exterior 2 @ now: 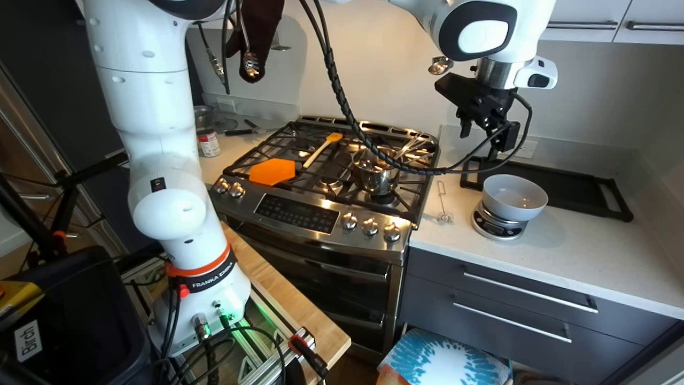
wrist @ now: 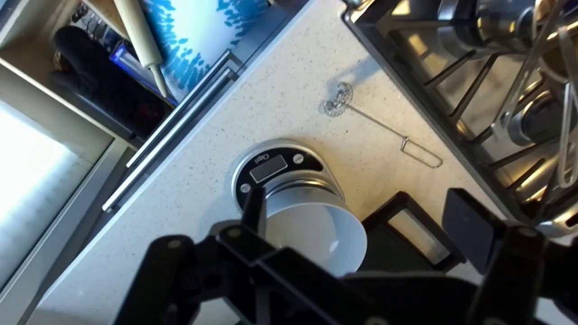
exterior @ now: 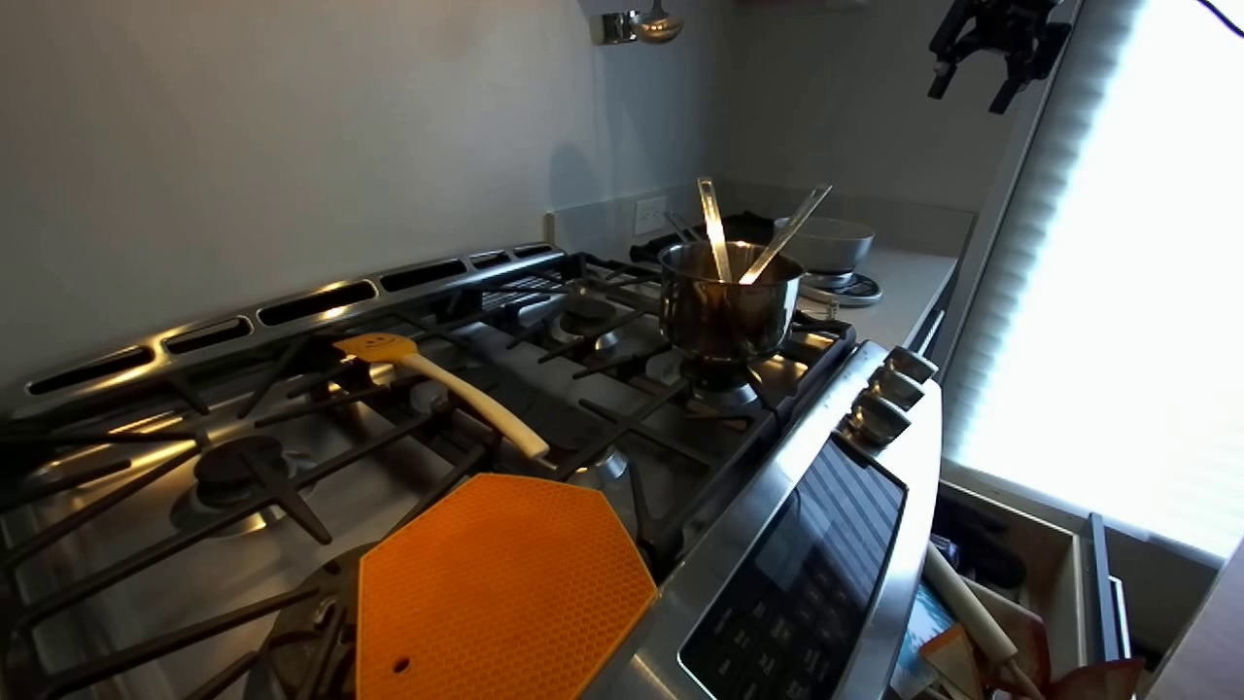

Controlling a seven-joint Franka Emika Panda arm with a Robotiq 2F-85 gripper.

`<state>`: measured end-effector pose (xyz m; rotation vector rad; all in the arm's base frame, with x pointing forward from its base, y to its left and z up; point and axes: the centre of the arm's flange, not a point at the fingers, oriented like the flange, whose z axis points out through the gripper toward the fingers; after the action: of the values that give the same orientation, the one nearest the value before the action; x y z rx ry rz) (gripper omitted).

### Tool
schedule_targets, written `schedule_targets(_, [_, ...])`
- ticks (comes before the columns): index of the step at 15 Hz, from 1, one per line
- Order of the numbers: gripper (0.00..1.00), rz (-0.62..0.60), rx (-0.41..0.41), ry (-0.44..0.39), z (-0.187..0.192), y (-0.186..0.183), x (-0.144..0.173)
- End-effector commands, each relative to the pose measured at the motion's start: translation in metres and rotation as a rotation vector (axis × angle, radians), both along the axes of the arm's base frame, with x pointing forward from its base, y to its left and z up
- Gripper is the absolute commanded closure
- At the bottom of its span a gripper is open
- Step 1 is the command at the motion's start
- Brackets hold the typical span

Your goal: Pick up the gray bowl from the scale and put it on the kitchen counter

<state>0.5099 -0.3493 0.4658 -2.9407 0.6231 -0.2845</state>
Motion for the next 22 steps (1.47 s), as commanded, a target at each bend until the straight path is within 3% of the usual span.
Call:
schedule_targets(1, [0.0,-0.079,-0.069,-0.022,-0.027,-0.032,0.046])
schedule_targets(13, [0.0,-0.367,-0.062,0.004,-0.121,-0.122,0.123])
schedule_targets(22, [0.0,-0.421,-0.021,0.021,-0.188,-0.132,0.166])
